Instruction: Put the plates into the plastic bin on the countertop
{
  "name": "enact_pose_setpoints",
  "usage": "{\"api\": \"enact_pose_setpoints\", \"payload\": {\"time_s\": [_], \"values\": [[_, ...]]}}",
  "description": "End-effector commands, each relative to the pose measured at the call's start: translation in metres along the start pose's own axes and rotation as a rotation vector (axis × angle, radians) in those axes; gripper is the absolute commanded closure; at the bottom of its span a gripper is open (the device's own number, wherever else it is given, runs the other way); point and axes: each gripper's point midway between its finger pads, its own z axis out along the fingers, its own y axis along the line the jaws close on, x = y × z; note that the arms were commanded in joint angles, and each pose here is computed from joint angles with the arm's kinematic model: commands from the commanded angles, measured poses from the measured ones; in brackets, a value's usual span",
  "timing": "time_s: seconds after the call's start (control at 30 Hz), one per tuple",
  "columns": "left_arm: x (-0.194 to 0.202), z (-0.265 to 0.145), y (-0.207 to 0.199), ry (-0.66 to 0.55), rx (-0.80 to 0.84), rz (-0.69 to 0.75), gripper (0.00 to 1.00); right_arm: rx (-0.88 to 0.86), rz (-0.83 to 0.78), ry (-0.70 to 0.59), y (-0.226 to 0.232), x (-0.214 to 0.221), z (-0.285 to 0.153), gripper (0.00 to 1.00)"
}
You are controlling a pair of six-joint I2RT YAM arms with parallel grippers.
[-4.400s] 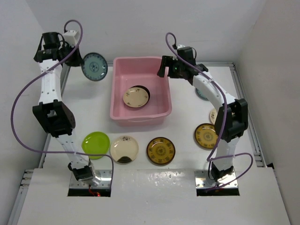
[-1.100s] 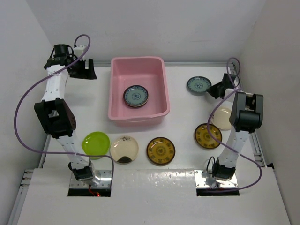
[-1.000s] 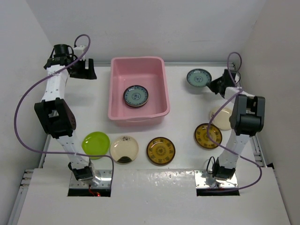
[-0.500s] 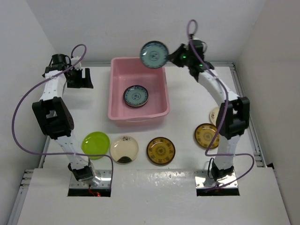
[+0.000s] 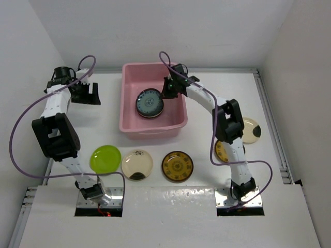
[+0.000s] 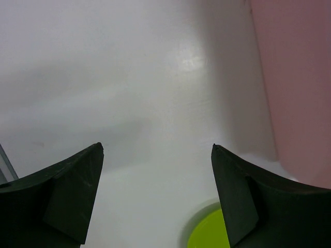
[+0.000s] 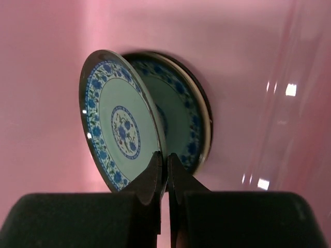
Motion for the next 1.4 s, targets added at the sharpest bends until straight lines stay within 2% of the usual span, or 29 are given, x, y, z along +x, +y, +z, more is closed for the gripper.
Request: {"api": "enact_pose_setpoints", "payload": {"time_s": [0.0, 0.03, 0.07, 0.17, 0.2, 0.27, 0.3, 0.4, 0.57, 0.73, 0.8, 0.9, 0.93, 1.0, 1.03, 1.13, 1.23, 1.37], "values": [[0.018, -0.016, -0.012, 0.006, 0.059, 0.157, 0.14, -0.022, -0.056, -0.04, 0.022, -0.014, -0.009, 1.0], [0.03, -0.017, -0.018, 0.035, 0.086, 0.175, 0.15, -0.01, -0.052, -0.049, 0.02, -0.016, -0.008, 0.98], [0.038, -0.021, -0.022, 0.047, 0.094, 0.208, 0.15, -0.008, -0.054, -0.048, 0.018, -0.015, -0.006, 0.85], [0.088, -0.02, -0.033, 0.14, 0.197, 0.286, 0.15, -0.042, -0.092, -0.05, 0.023, -0.019, -0.006, 0.56], [0.102, -0.019, -0.037, 0.174, 0.225, 0.306, 0.15, -0.063, -0.105, -0.067, 0.029, -0.026, -0.009, 0.41], [0.137, -0.018, -0.042, 0.24, 0.274, 0.344, 0.15, -0.079, -0.156, -0.074, 0.037, -0.029, -0.018, 0.29], [0.15, -0.018, -0.039, 0.266, 0.275, 0.344, 0.15, -0.078, -0.178, -0.077, 0.037, -0.029, -0.022, 0.27], [0.187, -0.018, -0.046, 0.347, 0.315, 0.37, 0.17, -0.098, -0.226, -0.118, 0.046, -0.04, -0.041, 0.24], [0.218, -0.02, -0.058, 0.397, 0.402, 0.39, 0.21, -0.128, -0.275, -0.204, 0.059, -0.057, -0.076, 0.24], [0.244, -0.01, -0.059, 0.456, 0.363, 0.409, 0.27, -0.124, -0.248, -0.266, 0.05, -0.066, -0.104, 0.24], [0.243, 0.002, -0.049, 0.457, 0.287, 0.428, 0.32, -0.115, -0.242, -0.298, 0.045, -0.07, -0.118, 0.24], [0.246, 0.012, -0.041, 0.454, 0.232, 0.394, 0.46, -0.099, -0.237, -0.337, 0.038, -0.078, -0.132, 0.24], [0.249, 0.014, -0.043, 0.467, 0.236, 0.369, 0.6, -0.103, -0.239, -0.353, 0.04, -0.081, -0.138, 0.24], [0.245, 0.017, -0.04, 0.467, 0.229, 0.349, 0.81, -0.086, -0.234, -0.365, 0.034, -0.084, -0.143, 0.24], [0.244, 0.018, -0.04, 0.469, 0.227, 0.336, 0.98, -0.085, -0.233, -0.371, 0.033, -0.085, -0.147, 0.24], [0.229, 0.022, -0.024, 0.424, 0.194, 0.245, 1.0, -0.06, -0.219, -0.386, 0.022, -0.088, -0.151, 0.24], [0.194, 0.022, 0.007, 0.335, 0.122, 0.124, 1.0, -0.039, -0.196, -0.396, 0.008, -0.092, -0.154, 0.24], [0.157, 0.015, 0.021, 0.23, 0.154, 0.025, 1.0, -0.031, -0.182, -0.413, 0.002, -0.098, -0.16, 0.24]]}}
